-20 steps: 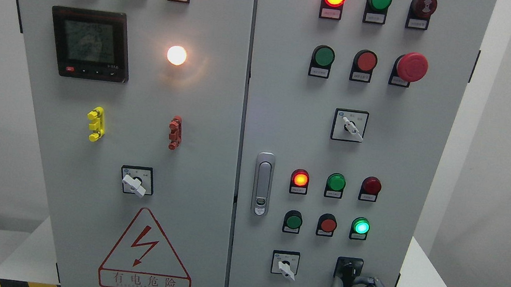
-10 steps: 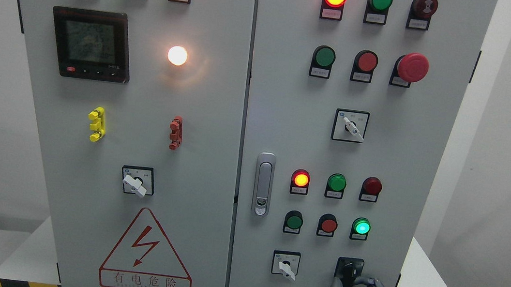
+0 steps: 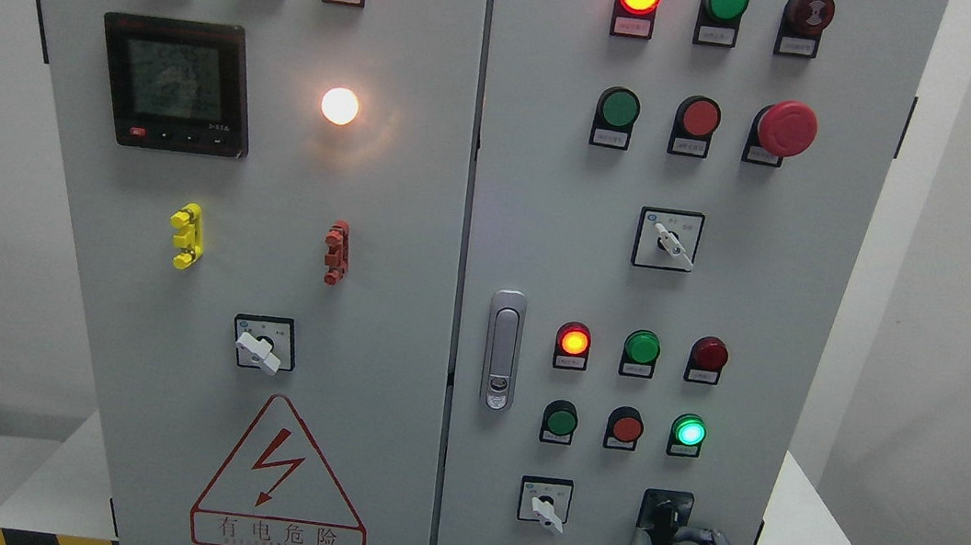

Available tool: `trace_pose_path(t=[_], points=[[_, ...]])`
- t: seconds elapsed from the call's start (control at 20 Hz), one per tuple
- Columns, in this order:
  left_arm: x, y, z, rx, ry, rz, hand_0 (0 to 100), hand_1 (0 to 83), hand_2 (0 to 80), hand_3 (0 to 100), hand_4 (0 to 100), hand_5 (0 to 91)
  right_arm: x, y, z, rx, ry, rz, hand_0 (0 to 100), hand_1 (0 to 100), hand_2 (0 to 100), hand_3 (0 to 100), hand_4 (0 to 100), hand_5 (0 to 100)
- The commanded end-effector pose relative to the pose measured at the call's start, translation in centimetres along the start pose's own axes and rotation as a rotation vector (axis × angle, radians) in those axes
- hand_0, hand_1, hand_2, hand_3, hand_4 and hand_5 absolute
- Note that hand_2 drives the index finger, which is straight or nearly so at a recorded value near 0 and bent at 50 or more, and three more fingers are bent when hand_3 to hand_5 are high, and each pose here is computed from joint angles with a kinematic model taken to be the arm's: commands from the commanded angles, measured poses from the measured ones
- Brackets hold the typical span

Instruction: Trip black knob to open circuit

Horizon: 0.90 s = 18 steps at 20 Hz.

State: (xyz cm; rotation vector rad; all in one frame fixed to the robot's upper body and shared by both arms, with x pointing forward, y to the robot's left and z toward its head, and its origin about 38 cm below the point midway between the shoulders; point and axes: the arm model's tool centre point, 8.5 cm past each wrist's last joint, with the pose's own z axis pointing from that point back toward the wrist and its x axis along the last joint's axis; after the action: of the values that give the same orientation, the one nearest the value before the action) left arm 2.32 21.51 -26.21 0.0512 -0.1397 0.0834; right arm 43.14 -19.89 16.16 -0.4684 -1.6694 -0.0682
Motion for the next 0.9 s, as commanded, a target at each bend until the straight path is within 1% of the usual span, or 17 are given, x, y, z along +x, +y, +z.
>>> trace_pose_path(t=[0.0, 0.85], points=[[-0.02, -0.11, 0.01, -0.006, 0.0, -0.03, 12, 38.9, 0.0, 0, 0, 0.0, -0.24, -0.2, -0.08, -0.007, 0.007, 0.002, 25, 75, 54, 85, 82, 92], [-0.02, -0.01, 0.0, -0.005, 0.0, -0.03, 12, 38.9, 0.0, 0, 0, 0.0, -0.3, -0.5, -0.18, -0.015, 0.005, 0.005, 24, 75, 53, 84, 81, 91]])
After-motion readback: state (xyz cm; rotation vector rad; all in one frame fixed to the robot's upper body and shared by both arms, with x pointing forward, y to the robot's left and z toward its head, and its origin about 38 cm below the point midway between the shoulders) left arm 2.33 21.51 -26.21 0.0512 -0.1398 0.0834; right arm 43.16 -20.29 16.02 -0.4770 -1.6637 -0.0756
